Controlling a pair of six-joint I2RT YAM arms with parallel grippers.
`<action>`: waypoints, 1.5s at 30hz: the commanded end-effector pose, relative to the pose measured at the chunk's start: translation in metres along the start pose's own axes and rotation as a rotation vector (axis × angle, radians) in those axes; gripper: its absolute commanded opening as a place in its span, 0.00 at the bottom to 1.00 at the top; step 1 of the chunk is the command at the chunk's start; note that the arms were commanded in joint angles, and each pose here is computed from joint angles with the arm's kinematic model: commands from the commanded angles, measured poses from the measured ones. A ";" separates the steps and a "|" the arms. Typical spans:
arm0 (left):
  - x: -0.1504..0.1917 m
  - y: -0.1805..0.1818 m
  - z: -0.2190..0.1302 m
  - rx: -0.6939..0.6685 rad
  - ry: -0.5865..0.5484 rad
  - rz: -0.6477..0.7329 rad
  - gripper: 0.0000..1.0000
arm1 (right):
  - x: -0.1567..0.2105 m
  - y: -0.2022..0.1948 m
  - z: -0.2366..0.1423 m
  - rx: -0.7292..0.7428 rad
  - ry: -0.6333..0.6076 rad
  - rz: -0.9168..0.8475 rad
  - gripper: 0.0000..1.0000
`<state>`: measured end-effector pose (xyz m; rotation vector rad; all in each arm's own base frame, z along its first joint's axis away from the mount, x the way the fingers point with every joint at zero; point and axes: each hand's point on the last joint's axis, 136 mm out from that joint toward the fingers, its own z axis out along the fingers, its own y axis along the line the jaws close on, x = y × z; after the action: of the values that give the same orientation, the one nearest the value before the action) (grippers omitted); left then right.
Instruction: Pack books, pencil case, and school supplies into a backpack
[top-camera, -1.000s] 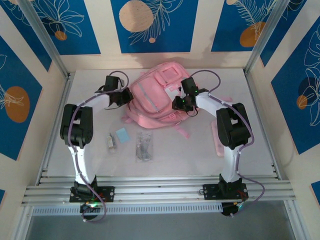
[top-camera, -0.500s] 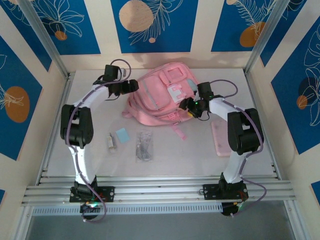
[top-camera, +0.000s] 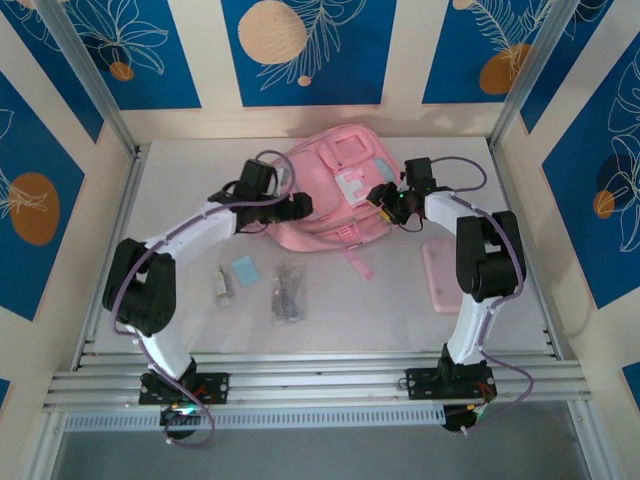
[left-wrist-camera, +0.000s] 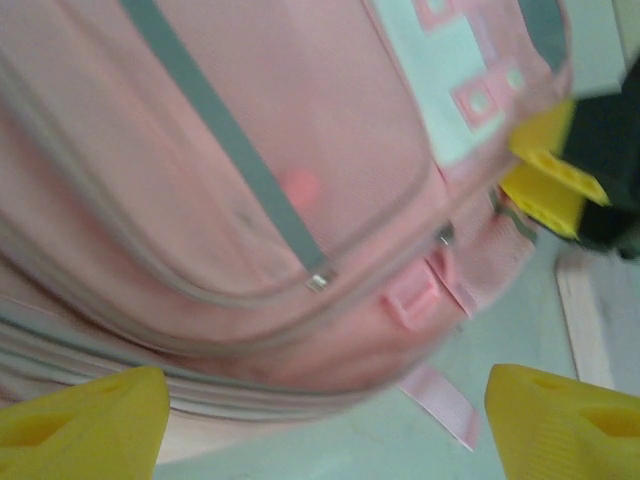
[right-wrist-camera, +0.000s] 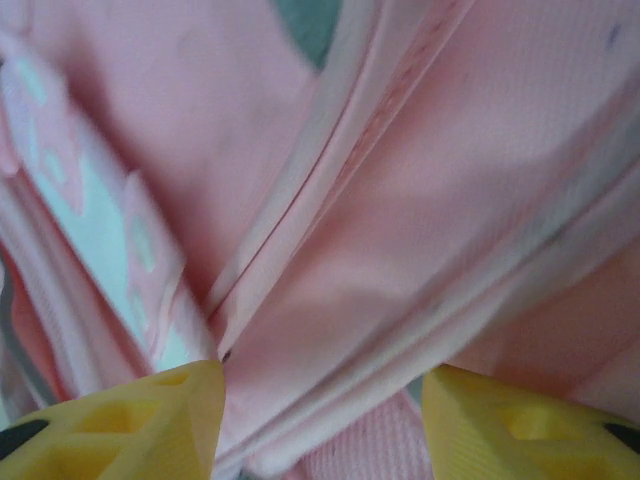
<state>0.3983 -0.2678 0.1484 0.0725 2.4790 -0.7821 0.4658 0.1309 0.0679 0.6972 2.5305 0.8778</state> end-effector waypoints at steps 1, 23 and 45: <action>0.005 -0.034 0.019 0.089 -0.017 -0.030 0.80 | -0.013 -0.028 0.017 0.051 -0.021 0.081 0.52; 0.048 -0.034 0.124 -0.197 0.122 0.143 0.51 | 0.064 0.009 0.021 -0.129 0.004 0.272 0.00; 0.071 0.029 0.091 -0.463 0.188 0.247 0.55 | 0.075 0.004 0.029 -0.124 0.015 0.263 0.00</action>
<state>0.3994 -0.3491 0.0556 0.2930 2.6102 -0.3366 0.4416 0.1847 0.0530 0.9863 2.3158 1.1325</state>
